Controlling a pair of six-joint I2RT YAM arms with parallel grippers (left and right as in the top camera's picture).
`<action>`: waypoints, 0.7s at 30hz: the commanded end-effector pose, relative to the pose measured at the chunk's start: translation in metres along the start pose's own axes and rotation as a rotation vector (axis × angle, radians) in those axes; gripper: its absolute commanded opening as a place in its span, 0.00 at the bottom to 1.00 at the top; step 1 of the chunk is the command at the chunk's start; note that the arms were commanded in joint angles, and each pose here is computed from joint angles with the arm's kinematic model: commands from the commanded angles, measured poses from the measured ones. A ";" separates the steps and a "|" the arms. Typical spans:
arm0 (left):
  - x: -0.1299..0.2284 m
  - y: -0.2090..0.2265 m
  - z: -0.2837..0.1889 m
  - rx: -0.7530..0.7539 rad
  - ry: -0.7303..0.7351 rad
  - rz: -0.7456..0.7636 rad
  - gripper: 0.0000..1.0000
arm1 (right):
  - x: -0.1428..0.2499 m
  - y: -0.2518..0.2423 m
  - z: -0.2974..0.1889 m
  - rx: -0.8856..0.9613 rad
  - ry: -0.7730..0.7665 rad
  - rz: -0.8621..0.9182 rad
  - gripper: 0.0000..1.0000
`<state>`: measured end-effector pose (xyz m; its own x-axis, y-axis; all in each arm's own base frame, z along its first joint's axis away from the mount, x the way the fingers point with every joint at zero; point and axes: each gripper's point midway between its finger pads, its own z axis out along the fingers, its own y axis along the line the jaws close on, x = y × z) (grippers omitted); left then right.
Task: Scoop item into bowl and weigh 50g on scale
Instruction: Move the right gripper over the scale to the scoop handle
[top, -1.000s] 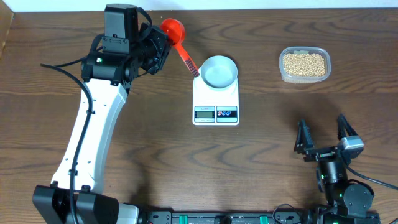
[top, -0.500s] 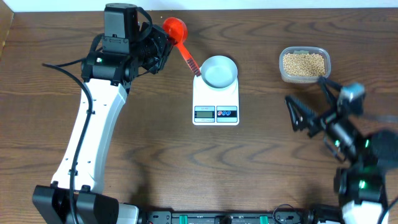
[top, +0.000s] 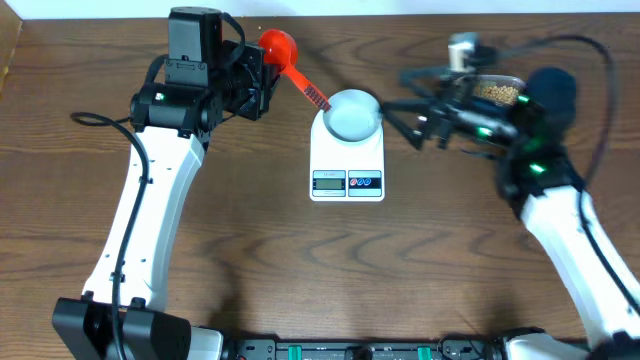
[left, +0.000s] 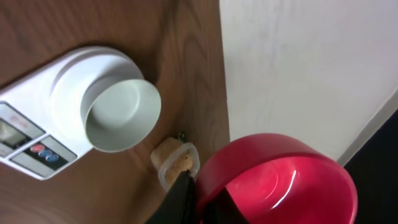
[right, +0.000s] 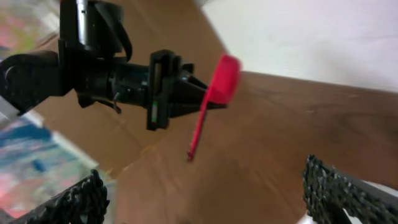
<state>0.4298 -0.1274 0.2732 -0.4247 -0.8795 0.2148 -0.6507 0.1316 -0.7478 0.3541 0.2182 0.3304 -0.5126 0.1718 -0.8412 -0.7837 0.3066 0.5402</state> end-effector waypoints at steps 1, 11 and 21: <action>-0.003 0.010 0.007 -0.037 -0.040 -0.152 0.07 | 0.003 0.005 0.030 -0.049 0.018 0.067 0.99; -0.008 0.031 0.006 -0.112 -0.112 -0.239 0.07 | 0.020 0.015 0.071 -0.158 0.041 0.052 0.99; 0.010 0.060 0.009 -0.236 -0.095 -0.240 0.07 | 0.033 0.010 0.073 -0.137 0.084 0.114 0.96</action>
<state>0.3944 -0.1266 0.2359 -0.1959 -0.9324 0.3038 -0.8411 0.0004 -0.5409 0.3562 0.2906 0.3020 -0.6166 0.1231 -0.7776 -0.7598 0.1656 0.6287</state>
